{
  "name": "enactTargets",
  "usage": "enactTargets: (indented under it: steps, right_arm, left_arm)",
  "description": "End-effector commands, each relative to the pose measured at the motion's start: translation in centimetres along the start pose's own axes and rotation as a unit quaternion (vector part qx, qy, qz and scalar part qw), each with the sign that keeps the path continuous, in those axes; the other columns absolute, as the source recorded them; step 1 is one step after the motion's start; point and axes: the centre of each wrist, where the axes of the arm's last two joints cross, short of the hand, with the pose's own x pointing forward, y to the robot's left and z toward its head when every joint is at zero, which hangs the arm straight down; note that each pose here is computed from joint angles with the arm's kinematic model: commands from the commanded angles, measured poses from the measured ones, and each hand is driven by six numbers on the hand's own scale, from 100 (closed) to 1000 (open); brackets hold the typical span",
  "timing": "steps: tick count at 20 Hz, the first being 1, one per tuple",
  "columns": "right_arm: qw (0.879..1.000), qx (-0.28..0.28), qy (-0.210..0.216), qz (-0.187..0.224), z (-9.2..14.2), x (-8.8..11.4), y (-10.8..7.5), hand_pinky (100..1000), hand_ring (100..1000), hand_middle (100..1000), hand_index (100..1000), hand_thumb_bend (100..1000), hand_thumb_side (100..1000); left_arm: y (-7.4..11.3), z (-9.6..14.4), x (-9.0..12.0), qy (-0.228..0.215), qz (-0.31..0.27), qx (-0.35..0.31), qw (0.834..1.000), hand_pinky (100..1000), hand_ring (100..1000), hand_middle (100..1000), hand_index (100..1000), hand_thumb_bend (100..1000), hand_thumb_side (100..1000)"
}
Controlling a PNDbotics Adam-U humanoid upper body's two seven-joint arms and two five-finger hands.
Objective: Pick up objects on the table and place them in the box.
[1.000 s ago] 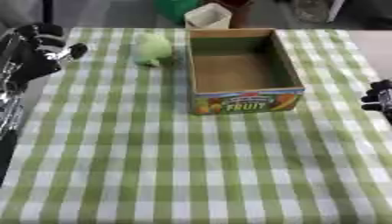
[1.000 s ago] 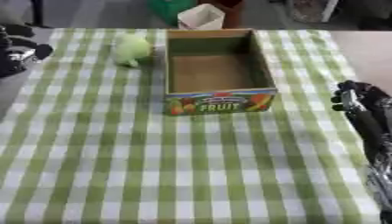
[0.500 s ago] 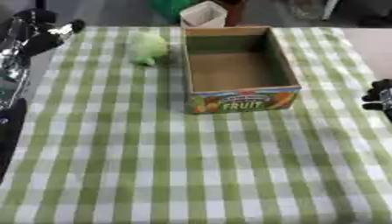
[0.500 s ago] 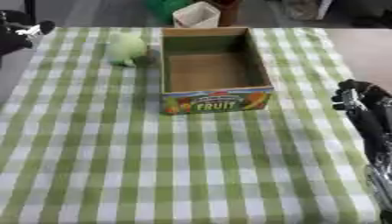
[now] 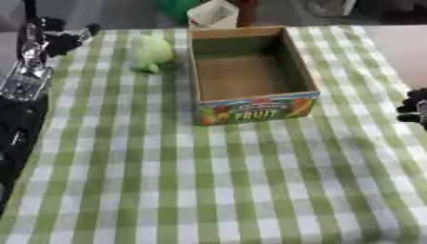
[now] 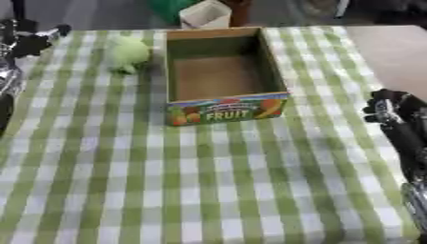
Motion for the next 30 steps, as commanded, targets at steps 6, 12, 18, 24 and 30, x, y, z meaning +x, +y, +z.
enactTargets:
  steps: [6, 12, 18, 24, 30]
  right_arm:
    - [1.0, 0.007, -0.019, -0.001, -0.7, 1.0, -0.1, 614, 623, 562, 664, 100, 561]
    - [1.0, 0.008, -0.02, -0.001, -0.8, 1.1, -0.1, 614, 624, 563, 664, 100, 565]
    - [1.0, 0.009, -0.02, -0.001, -0.8, 1.0, 0.0, 614, 624, 563, 664, 100, 568]
    - [1.0, 0.009, -0.021, -0.002, -0.8, 1.0, 0.0, 614, 624, 563, 664, 100, 570]
    - [1.0, 0.01, -0.021, -0.003, -0.8, 1.0, 0.0, 614, 624, 563, 664, 100, 572]
  left_arm:
    - [-0.6, -0.6, 5.1, -0.11, -0.167, -0.024, 0.98, 589, 693, 684, 724, 848, 163]
    - [-0.8, -0.5, 6.9, -0.142, -0.253, -0.064, 0.955, 625, 722, 736, 765, 844, 178]
    - [-1.4, -0.2, 6.9, -0.135, -0.291, -0.088, 0.943, 637, 732, 752, 786, 865, 225]
    - [-2.3, 0.2, 6.2, -0.127, -0.311, -0.107, 0.936, 645, 738, 768, 803, 842, 178]
    - [-2.9, 0.4, 5.4, -0.115, -0.325, -0.1, 0.933, 633, 724, 760, 823, 804, 100]
